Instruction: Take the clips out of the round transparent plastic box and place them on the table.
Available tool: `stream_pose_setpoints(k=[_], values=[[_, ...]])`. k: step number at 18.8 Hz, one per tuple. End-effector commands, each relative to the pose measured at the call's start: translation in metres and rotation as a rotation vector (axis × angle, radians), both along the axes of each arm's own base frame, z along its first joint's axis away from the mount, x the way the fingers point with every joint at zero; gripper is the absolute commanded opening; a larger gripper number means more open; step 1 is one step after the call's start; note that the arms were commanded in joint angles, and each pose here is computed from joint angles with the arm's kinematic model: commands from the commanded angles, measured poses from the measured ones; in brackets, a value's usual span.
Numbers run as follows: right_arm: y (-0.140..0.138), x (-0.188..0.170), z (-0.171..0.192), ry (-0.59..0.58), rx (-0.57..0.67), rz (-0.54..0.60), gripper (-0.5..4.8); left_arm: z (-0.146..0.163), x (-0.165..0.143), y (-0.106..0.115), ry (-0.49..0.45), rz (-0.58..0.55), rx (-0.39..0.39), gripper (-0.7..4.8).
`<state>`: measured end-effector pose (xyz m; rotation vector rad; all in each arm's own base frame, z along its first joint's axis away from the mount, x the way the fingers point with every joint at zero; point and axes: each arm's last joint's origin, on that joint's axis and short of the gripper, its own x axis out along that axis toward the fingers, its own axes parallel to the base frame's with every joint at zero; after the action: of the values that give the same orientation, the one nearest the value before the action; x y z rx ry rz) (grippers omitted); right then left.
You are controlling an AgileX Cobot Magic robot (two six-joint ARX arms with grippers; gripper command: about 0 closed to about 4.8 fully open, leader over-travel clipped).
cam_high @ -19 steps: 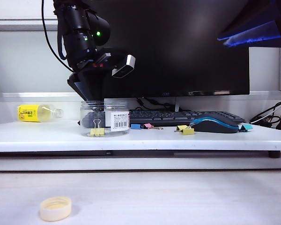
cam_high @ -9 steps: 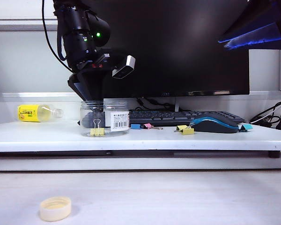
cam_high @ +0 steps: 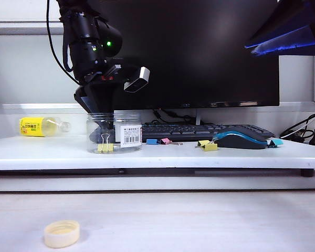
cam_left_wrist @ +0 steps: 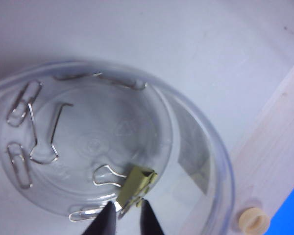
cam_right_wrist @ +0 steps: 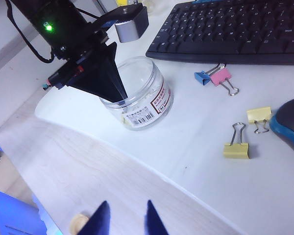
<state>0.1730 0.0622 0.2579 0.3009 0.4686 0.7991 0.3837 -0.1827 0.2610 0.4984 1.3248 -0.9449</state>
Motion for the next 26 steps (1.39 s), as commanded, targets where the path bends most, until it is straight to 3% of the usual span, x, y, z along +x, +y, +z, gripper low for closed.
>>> stream_pose_setpoints(k=[1, 18, 26], values=[[0.0001, 0.0, 0.0028, -0.02, 0.003, 0.003, 0.99, 0.0014, -0.0006, 0.0005, -0.002, -0.007, -0.004, 0.8], [0.0002, 0.0001, 0.0028, -0.032, -0.005, 0.008, 0.99, -0.0006, 0.0029, 0.0012, -0.041, 0.026, 0.051, 1.25], [0.0001, 0.0006, 0.0025, -0.034, -0.009, 0.005, 0.99, -0.0011, 0.0038, 0.0034, -0.065, 0.079, 0.131, 1.25]])
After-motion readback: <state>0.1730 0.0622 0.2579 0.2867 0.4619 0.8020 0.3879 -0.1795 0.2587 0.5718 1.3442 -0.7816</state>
